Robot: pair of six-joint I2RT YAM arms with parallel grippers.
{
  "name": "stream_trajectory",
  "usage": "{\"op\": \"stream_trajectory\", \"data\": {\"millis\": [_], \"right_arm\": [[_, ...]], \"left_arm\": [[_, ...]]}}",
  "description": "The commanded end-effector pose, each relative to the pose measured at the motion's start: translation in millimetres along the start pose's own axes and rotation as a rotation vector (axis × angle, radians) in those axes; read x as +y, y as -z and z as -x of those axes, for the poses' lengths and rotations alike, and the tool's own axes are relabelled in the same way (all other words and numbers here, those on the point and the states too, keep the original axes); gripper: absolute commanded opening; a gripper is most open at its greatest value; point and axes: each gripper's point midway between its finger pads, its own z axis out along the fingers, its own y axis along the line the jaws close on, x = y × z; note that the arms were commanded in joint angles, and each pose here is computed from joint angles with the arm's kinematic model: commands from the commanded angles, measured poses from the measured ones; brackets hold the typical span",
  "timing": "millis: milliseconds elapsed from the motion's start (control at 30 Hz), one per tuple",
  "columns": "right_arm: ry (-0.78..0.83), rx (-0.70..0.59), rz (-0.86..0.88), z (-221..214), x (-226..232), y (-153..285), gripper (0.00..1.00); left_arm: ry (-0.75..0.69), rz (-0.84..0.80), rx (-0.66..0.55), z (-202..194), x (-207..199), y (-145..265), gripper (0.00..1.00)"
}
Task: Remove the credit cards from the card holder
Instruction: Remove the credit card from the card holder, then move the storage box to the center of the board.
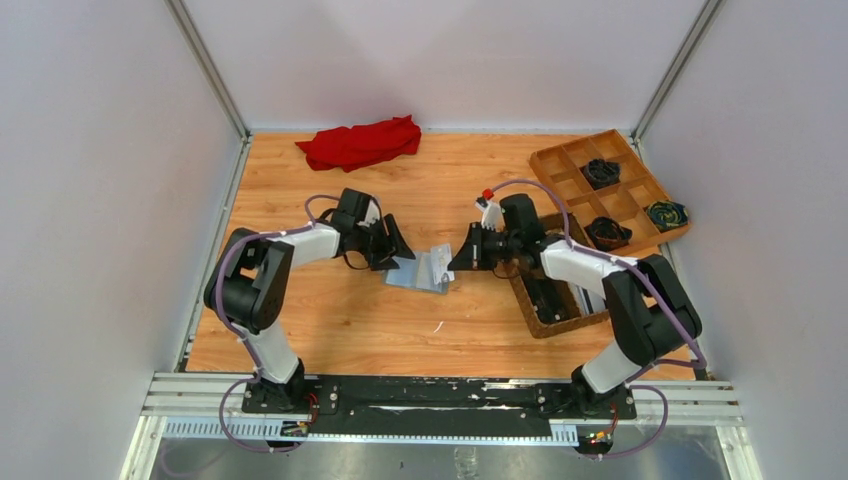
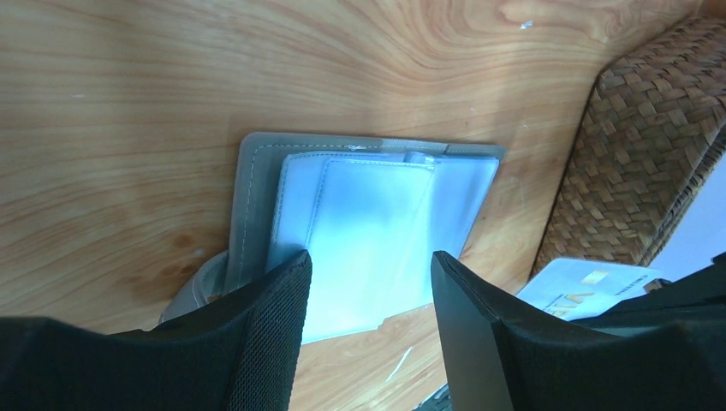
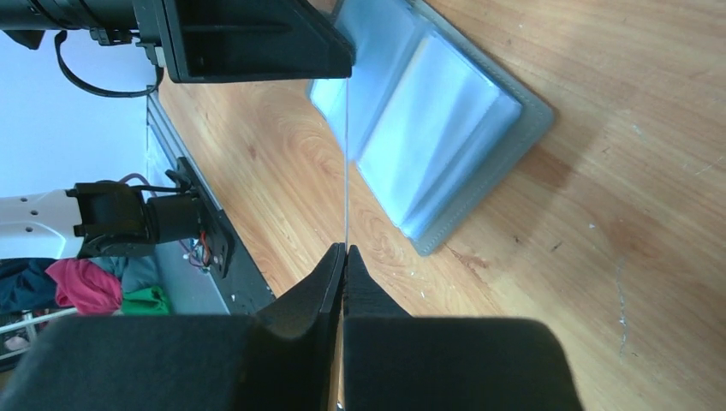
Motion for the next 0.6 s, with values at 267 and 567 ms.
{"op": "stream_trajectory", "data": {"millis": [267, 567], "right_arm": [[0.179, -0.132, -0.362, 58.1, -25.9, 99.4, 0.0], [0.161, -0.327, -0.838, 51.2, -94.1, 235.0, 0.0]], "left_arm": [[0.028, 0.172, -0.009, -2.5, 61.9, 22.2, 0.61], [-0.003, 0.101, -0.015, 7.1, 43.1, 35.5, 0.61]]}}
